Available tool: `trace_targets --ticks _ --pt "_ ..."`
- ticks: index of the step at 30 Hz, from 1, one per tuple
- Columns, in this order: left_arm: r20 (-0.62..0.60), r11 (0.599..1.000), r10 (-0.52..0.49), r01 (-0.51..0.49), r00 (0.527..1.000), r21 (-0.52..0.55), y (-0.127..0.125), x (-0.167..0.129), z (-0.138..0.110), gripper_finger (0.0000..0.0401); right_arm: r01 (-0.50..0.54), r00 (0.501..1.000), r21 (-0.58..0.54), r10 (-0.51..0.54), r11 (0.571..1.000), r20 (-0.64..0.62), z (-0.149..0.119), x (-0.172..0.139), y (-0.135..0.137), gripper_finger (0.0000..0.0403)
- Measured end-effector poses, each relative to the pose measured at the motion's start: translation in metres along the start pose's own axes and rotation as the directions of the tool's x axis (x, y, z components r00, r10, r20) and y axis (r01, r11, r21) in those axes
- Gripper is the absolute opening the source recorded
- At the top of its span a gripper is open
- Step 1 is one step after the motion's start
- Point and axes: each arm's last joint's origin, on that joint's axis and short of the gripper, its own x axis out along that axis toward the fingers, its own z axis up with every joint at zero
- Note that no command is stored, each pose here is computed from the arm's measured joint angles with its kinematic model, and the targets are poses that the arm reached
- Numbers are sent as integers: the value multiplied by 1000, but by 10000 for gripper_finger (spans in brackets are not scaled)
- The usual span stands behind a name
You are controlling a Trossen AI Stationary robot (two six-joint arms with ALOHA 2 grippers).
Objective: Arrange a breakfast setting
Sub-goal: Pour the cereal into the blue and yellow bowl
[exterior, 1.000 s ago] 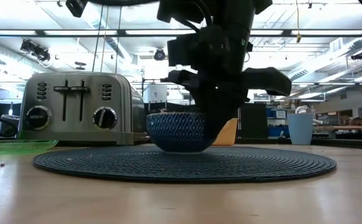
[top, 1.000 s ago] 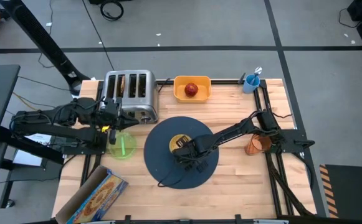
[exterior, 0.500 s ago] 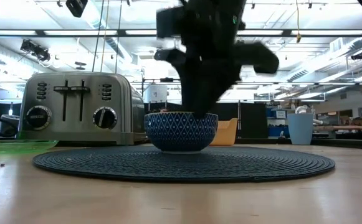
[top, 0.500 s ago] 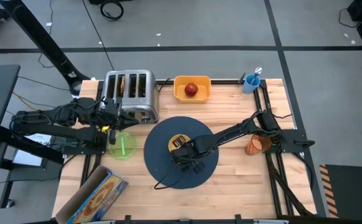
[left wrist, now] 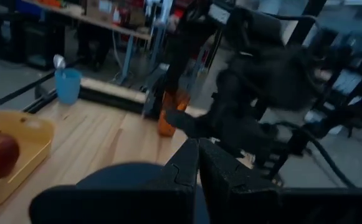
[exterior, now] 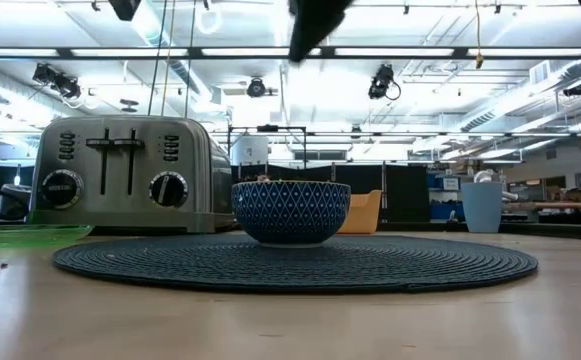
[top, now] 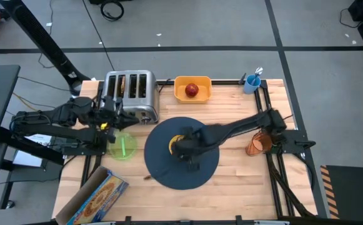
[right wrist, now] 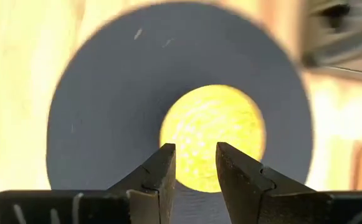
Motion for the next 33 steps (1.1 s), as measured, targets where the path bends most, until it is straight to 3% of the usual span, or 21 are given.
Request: trace_targets --ticks 5,9,12,15,20,23,27,33 --pt "80 998 -59 61 995 -14 -7 0 7 23 89 991 134 -101 987 86 -3 -38 -17 121" --pt "210 979 -155 178 965 -96 -18 -3 19 23 175 950 320 -246 931 194 -8 -76 -27 121" --pt "305 956 -242 281 921 -89 -29 -5 28 23 193 907 412 -322 891 271 -12 -104 -34 121" --pt "339 939 -291 335 895 -78 -38 -4 29 23 179 881 446 -345 877 324 -18 -126 -36 121" --pt "323 915 -348 395 880 -88 -60 2 42 16 146 876 424 -316 894 365 -24 -141 -25 121" --pt "251 917 -355 387 900 -92 -77 9 56 7 136 881 401 -296 906 369 -25 -142 -14 121" --pt "44 934 -314 317 948 -163 -99 19 68 5 139 898 377 -276 916 341 -27 -135 2 121" --pt "-265 929 -352 300 898 -217 -147 29 78 4 178 916 389 -296 904 270 -41 -119 24 121"
